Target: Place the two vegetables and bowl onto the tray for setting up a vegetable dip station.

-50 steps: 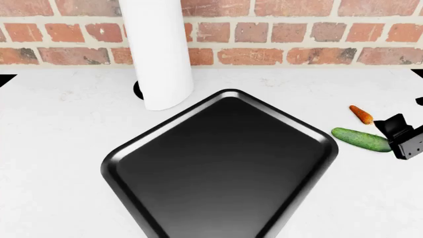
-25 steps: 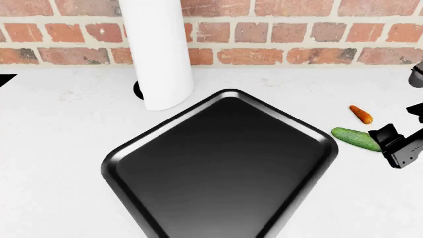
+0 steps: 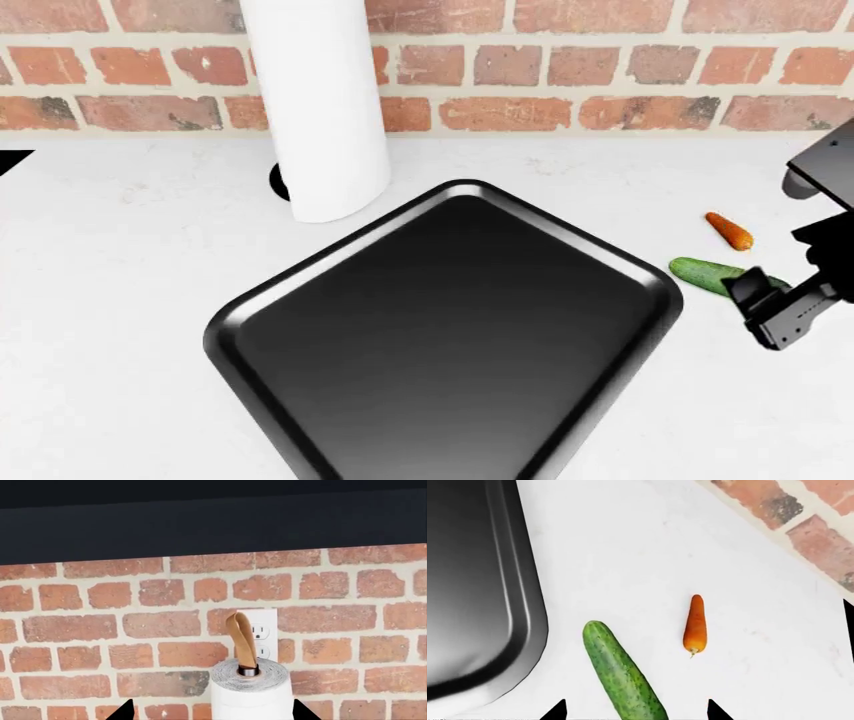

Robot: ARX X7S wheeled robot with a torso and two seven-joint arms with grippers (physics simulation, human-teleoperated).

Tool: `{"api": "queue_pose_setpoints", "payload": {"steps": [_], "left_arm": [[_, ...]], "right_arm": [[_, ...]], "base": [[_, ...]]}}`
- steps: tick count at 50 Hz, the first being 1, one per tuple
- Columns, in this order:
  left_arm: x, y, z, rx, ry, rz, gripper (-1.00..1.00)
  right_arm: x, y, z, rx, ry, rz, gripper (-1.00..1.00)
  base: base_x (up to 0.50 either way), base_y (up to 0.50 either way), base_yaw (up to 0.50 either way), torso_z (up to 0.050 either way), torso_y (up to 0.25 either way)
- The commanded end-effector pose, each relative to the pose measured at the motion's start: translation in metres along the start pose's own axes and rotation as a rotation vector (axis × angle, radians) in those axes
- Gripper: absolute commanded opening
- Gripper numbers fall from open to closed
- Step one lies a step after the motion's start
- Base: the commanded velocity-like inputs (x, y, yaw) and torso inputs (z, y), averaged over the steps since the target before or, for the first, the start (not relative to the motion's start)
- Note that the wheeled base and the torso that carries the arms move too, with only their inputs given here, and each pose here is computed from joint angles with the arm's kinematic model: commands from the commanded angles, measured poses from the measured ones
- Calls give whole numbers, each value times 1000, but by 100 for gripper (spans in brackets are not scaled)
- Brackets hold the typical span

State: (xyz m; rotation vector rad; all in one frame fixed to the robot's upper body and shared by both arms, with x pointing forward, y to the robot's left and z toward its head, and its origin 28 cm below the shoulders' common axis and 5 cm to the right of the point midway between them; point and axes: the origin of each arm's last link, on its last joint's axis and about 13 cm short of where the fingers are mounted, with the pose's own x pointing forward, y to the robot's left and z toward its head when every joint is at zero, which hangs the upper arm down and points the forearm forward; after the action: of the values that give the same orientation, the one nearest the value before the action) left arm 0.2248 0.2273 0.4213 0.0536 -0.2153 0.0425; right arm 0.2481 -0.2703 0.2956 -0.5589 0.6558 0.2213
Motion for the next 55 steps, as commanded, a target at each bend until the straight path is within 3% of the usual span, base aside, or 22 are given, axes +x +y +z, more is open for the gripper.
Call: {"api": "queue_pose_setpoints", "payload": {"steps": [1,55], "left_arm": [[0,0,0,0,1,-2,100],[-1,-3,-1,10,0,-13,100]], "right_arm": [[6,3,-3,-18,20,3,100],[30,5,-10,-67,67,-36,100]], "base": [[0,0,0,0,0],[0,0,0,0,0]]}}
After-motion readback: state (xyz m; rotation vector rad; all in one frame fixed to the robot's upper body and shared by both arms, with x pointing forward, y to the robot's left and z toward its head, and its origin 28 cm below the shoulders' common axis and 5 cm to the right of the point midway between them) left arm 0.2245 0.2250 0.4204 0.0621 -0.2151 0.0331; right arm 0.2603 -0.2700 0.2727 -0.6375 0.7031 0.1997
